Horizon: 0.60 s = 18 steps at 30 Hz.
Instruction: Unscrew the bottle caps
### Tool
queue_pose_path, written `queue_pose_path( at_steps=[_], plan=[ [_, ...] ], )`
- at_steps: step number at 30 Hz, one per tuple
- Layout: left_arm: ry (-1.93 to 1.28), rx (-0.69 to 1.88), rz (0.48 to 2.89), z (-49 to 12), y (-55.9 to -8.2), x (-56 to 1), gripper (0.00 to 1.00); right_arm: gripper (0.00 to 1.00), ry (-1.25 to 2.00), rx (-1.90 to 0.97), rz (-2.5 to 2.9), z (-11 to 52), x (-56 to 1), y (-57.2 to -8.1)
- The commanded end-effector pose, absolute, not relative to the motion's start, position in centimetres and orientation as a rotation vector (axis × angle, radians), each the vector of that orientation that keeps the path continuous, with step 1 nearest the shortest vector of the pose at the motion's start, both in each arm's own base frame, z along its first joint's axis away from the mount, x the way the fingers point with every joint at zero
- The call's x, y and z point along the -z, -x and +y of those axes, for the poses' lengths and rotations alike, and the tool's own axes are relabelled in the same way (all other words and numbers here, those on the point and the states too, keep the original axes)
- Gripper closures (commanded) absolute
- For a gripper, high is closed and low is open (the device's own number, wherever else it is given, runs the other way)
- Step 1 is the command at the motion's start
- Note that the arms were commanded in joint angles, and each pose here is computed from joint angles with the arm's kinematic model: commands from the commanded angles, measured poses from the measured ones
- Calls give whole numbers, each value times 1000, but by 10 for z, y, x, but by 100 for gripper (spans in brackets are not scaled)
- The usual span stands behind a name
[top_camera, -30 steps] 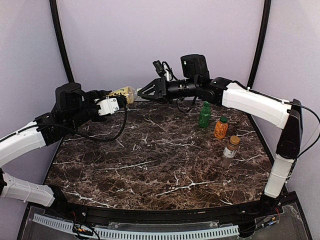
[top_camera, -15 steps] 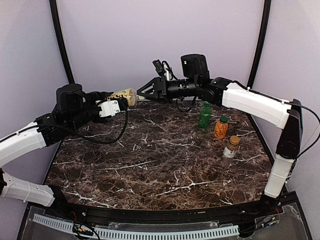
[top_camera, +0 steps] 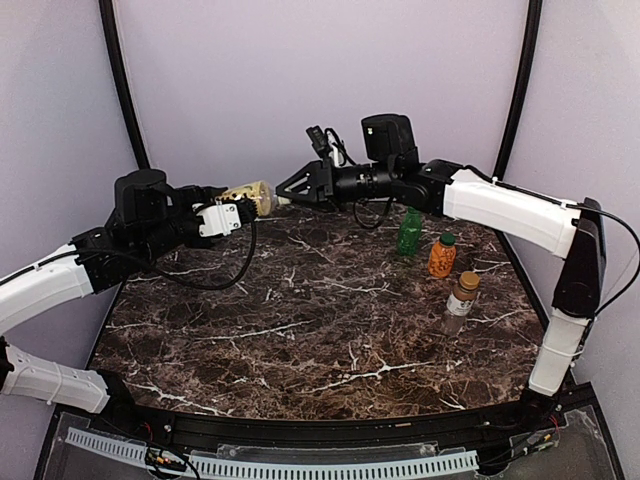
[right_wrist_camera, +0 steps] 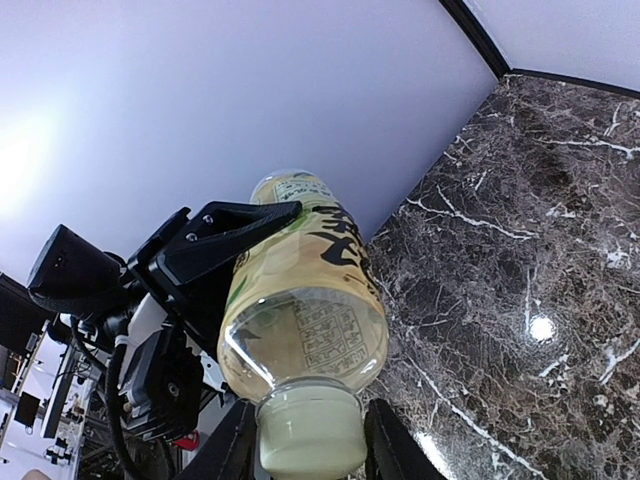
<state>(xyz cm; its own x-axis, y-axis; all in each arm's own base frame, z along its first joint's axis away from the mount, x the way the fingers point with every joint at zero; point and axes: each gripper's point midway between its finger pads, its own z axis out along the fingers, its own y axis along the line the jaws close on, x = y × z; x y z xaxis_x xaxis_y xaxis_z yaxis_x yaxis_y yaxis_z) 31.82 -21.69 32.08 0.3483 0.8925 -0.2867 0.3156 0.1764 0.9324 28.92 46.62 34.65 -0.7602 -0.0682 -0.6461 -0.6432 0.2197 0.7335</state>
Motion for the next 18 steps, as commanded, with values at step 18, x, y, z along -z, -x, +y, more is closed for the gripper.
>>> queue_pose_path(
  at_steps=[18],
  plan=[
    [-1611,-126,1413,-237,-263,-286,69,100,1215,-1301,1689,468,-368,-226]
  ],
)
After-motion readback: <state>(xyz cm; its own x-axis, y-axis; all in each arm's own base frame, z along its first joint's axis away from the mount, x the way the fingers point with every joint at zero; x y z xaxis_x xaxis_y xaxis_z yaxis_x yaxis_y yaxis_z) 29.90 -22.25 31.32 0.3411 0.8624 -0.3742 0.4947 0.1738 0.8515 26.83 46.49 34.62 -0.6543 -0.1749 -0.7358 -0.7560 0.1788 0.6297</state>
